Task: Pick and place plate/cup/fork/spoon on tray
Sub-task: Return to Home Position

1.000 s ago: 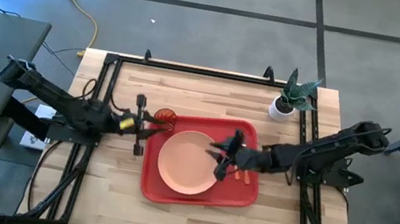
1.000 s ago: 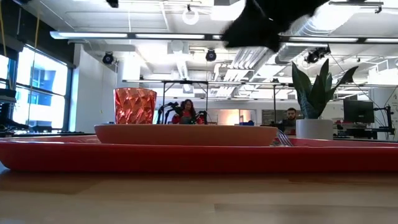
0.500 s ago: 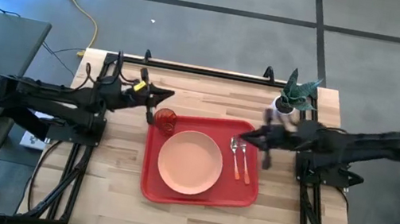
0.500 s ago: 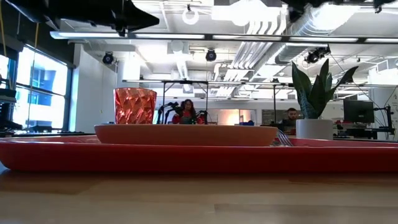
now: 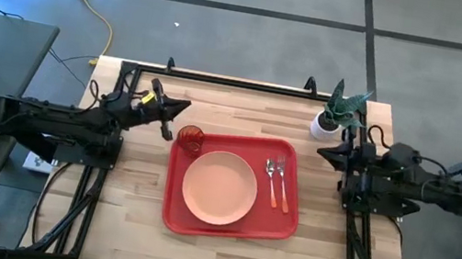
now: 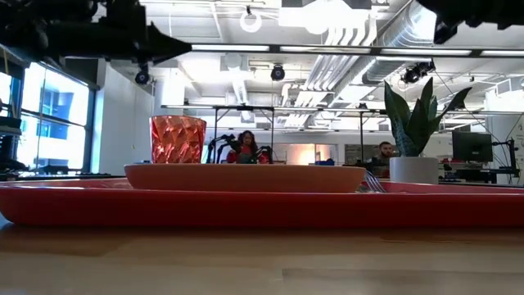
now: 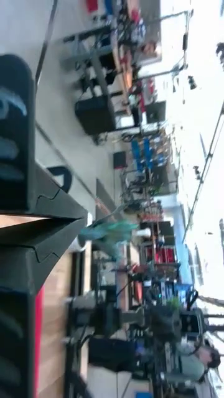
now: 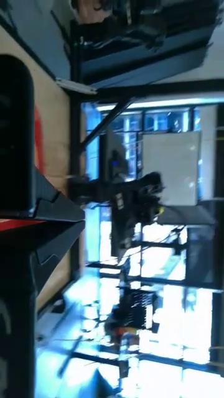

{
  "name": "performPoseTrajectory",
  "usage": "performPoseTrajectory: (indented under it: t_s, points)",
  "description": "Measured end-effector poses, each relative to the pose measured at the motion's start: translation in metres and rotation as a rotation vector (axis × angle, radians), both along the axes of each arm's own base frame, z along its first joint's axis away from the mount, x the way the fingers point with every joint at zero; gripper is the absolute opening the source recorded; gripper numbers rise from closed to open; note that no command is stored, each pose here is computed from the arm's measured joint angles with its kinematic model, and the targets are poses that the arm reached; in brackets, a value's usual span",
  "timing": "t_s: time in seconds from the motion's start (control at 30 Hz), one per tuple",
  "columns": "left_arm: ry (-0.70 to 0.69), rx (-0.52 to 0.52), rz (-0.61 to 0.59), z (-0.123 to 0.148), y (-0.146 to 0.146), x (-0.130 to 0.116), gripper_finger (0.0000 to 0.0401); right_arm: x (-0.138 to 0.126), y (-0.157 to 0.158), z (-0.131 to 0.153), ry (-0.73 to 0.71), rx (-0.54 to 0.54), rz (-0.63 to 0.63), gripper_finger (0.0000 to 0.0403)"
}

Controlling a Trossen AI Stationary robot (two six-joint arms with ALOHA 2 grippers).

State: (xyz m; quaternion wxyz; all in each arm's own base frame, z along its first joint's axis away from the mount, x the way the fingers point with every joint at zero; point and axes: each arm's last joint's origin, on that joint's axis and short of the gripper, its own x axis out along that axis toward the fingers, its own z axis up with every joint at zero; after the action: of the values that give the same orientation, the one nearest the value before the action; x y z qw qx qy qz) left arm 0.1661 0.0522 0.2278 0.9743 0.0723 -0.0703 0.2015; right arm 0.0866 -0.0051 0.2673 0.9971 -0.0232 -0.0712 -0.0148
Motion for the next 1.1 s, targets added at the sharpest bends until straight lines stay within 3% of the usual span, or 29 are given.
performPoseTrajectory:
  t_s: [0.2,0.43,0.7,0.9,1.1]
  points:
    - [-0.009,-0.016,-0.035,-0.02,-0.002,-0.013,0.0001,-0.004,-0.002,-0.014,0.125,0.1,-0.024,0.0]
    - [-0.079,-0.006,-0.046,-0.027,-0.006,-0.028,0.0,0.0,-0.004,-0.02,0.081,0.174,-0.063,0.0]
    - [-0.133,0.002,-0.039,-0.033,-0.011,-0.043,0.0001,0.018,-0.007,-0.078,0.031,0.21,-0.063,0.0]
    - [-0.124,-0.048,-0.087,-0.034,-0.014,-0.048,0.0,0.019,-0.005,-0.094,0.085,0.223,0.018,0.0]
    - [-0.076,-0.087,-0.132,-0.039,-0.016,-0.052,0.0,0.02,-0.005,-0.096,0.108,0.2,0.004,0.0]
